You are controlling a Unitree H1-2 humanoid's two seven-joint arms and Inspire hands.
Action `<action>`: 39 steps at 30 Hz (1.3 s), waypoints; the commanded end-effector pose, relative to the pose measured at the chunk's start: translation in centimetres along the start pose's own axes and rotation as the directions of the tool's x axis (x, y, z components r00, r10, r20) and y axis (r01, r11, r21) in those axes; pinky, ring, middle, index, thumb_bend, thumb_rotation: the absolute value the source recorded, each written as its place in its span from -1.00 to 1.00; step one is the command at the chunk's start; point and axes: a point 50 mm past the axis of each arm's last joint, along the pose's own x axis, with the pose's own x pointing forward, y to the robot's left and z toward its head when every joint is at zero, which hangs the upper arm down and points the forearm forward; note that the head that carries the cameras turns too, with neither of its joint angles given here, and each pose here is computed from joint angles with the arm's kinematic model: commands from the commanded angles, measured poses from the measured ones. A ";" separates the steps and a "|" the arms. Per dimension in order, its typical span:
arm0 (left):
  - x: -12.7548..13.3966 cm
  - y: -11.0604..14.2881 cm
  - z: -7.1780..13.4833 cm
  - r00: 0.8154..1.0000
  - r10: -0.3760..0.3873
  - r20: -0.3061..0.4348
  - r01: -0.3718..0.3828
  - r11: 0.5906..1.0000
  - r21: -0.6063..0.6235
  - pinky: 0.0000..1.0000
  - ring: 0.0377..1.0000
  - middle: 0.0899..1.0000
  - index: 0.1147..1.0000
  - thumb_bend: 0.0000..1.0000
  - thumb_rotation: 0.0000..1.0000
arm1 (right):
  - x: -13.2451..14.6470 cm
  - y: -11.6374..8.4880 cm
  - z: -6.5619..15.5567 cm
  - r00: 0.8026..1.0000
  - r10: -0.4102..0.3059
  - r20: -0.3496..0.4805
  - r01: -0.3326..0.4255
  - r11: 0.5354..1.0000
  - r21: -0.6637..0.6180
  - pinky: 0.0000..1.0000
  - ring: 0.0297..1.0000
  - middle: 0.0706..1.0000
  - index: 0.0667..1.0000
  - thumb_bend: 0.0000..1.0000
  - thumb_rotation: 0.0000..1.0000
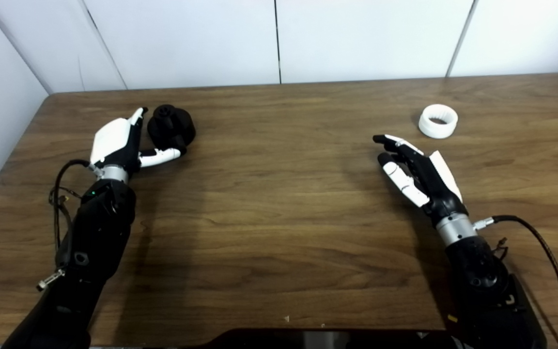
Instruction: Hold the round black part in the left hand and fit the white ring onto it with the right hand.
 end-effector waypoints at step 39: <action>3.2 2.3 2.9 0.973 0.231 -0.003 -0.231 0.970 -0.081 0.92 0.53 0.39 0.37 0.79 -0.45 | -0.1 -1.2 1.3 0.998 -0.021 0.053 0.023 0.999 -0.032 0.68 0.75 0.74 0.59 0.09 0.79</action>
